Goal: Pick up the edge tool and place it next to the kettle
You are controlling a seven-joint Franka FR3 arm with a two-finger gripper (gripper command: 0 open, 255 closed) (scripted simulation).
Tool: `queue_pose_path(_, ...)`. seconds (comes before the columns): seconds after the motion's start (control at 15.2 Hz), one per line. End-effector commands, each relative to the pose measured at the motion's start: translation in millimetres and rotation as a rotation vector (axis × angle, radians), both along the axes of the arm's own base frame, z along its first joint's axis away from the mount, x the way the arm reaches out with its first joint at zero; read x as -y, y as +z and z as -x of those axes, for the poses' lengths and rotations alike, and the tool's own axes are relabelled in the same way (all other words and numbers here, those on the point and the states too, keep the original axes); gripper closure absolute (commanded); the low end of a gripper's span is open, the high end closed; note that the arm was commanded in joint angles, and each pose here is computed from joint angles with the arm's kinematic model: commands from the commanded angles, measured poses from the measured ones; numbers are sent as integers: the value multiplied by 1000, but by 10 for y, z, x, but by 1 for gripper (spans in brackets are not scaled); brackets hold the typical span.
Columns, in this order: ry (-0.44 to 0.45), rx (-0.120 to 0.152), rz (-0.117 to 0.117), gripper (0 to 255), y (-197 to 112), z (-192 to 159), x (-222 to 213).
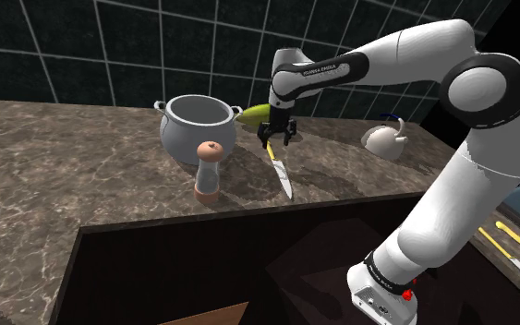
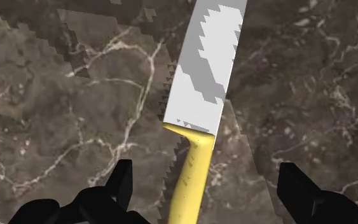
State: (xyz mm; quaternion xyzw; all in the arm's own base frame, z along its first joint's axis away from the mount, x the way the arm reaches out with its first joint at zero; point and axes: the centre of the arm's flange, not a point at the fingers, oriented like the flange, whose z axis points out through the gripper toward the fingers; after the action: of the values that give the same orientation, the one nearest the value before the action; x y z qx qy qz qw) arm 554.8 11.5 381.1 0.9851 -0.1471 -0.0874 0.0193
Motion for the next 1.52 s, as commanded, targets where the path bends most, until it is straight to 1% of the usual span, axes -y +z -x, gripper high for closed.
queue_pose_path(0.0,-5,-6,3,0,-149,-49,4)
queue_pose_path(0.4,-5,-6,3,0,-438,5,9)
queue_pose_path(0.92,-5,-6,3,0,-438,5,9)
queue_pose_path(0.99,-5,-6,3,255,-438,5,9)
queue_pose_path(1.45,-5,-6,3,255,-438,6,9)
